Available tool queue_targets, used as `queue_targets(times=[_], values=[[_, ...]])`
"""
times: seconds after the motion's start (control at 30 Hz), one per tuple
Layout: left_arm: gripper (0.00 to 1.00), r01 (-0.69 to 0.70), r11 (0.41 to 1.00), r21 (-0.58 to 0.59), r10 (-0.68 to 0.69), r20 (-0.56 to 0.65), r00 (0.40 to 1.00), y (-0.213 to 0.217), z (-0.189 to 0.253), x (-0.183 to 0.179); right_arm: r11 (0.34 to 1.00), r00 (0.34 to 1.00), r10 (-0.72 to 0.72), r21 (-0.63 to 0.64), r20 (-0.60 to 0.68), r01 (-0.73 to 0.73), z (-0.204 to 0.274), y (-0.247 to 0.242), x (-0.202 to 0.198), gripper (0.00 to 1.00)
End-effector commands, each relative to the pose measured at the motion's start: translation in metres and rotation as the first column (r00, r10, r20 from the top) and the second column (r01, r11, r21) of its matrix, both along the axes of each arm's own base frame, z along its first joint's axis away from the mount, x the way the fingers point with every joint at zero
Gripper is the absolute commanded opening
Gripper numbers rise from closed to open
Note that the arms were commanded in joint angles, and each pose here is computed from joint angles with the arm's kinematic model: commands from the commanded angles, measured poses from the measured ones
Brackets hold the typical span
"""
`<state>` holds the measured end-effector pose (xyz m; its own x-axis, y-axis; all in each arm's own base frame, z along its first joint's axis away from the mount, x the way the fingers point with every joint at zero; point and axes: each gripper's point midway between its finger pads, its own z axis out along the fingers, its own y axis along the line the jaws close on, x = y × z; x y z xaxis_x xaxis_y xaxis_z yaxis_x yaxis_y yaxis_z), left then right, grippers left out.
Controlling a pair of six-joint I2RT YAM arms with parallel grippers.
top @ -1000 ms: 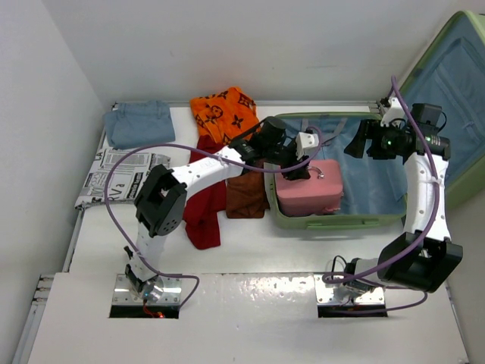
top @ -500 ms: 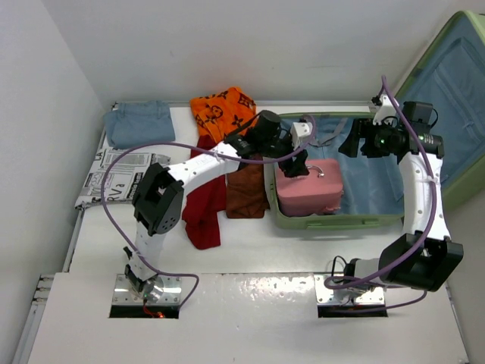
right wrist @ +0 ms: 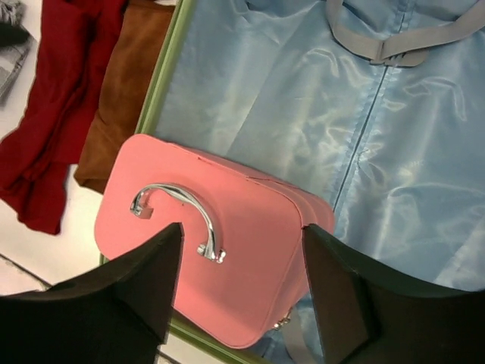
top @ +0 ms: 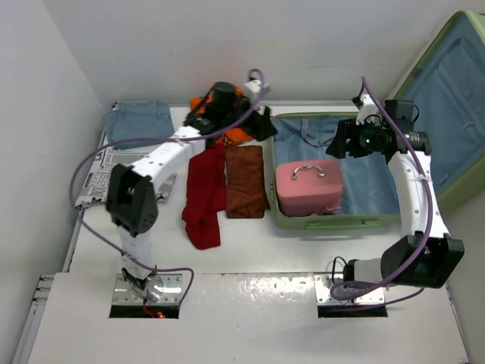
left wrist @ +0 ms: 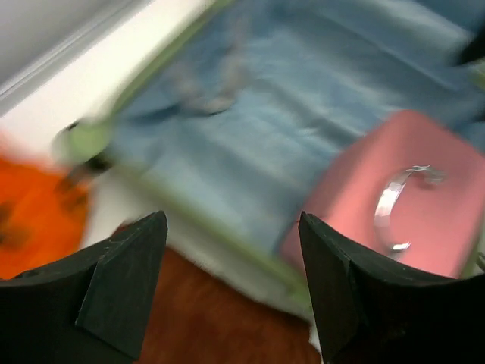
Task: Pack the luggage
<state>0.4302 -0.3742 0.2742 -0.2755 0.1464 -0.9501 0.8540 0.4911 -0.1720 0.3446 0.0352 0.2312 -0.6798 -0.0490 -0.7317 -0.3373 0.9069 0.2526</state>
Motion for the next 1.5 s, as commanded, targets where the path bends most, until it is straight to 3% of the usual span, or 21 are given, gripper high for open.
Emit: queue_targets(times=[0.0,0.07,0.1,0.23,0.33,0.37,0.43,0.47,0.5,0.53,0.57,0.63,0.73,0.8,1.07,1.47], values=[[0.75,-0.321,0.946,0.032,0.323,-0.078,0.943,0.099,0.002,0.012,1.0,0.996,0.007,0.007,0.091,-0.008,0.025,0.004,0.015,0.71],[0.77,-0.405,0.911,0.073,0.411,-0.101,0.906,0.131,-0.017,0.008,0.999,0.992,0.041,0.014,0.123,-0.043,0.033,0.014,0.015,0.78],[0.77,-0.485,0.861,0.151,0.502,-0.109,0.858,0.158,-0.045,0.007,0.997,0.992,0.047,0.047,0.121,-0.053,0.036,0.024,0.013,0.82],[0.8,-0.6,0.773,0.207,0.626,-0.094,0.774,0.209,-0.06,-0.004,0.979,0.97,0.173,0.078,0.168,-0.188,0.051,0.072,0.01,0.85],[0.82,-0.557,0.802,0.217,0.587,-0.112,0.802,0.223,-0.062,-0.01,0.915,0.898,0.401,-0.032,0.182,-0.402,0.043,0.121,0.005,0.85],[0.85,-0.535,0.816,0.218,0.567,-0.12,0.815,0.227,-0.061,-0.014,0.844,0.816,0.535,-0.105,0.217,-0.526,0.048,0.155,-0.006,0.85],[0.86,-0.487,0.855,0.177,0.511,-0.142,0.848,0.234,-0.052,-0.019,0.787,0.773,0.616,-0.167,0.152,-0.595,0.025,0.171,-0.004,0.85],[0.86,-0.476,0.864,0.165,0.5,-0.156,0.852,0.237,-0.052,-0.021,0.688,0.669,0.724,-0.246,0.169,-0.683,0.026,0.196,-0.015,0.85],[0.86,-0.473,0.868,0.153,0.494,-0.161,0.854,0.241,-0.05,-0.024,0.653,0.648,0.752,-0.256,0.116,-0.712,0.008,0.207,-0.009,0.85],[0.86,-0.479,0.866,0.143,0.499,-0.169,0.85,0.25,-0.049,-0.022,0.584,0.58,0.806,-0.314,0.116,-0.749,0.012,0.22,-0.012,0.85],[0.86,-0.487,0.863,0.134,0.504,-0.165,0.848,0.255,-0.045,-0.022,0.532,0.545,0.837,-0.3,0.045,-0.792,-0.018,0.238,-0.011,0.85],[0.86,-0.496,0.86,0.119,0.51,-0.174,0.842,0.267,-0.044,-0.023,0.448,0.467,0.884,-0.334,0.027,-0.829,-0.018,0.253,-0.014,0.85],[0.86,-0.515,0.852,0.092,0.523,-0.166,0.836,0.283,-0.034,-0.023,0.29,0.353,0.926,-0.347,-0.133,-0.892,-0.083,0.273,-0.013,0.86],[0.86,-0.523,0.848,0.08,0.529,-0.163,0.833,0.29,-0.029,-0.024,0.238,0.316,0.932,-0.357,-0.177,-0.903,-0.106,0.275,-0.009,0.88],[0.86,-0.55,0.834,0.052,0.548,-0.198,0.813,0.312,-0.033,-0.027,0.164,0.318,0.904,-0.453,-0.287,-0.876,-0.162,0.268,0.027,0.99],[0.86,-0.559,0.828,0.048,0.552,-0.241,0.798,0.322,-0.044,-0.021,0.105,0.295,0.891,-0.477,-0.345,-0.873,-0.222,0.266,0.037,0.99]])
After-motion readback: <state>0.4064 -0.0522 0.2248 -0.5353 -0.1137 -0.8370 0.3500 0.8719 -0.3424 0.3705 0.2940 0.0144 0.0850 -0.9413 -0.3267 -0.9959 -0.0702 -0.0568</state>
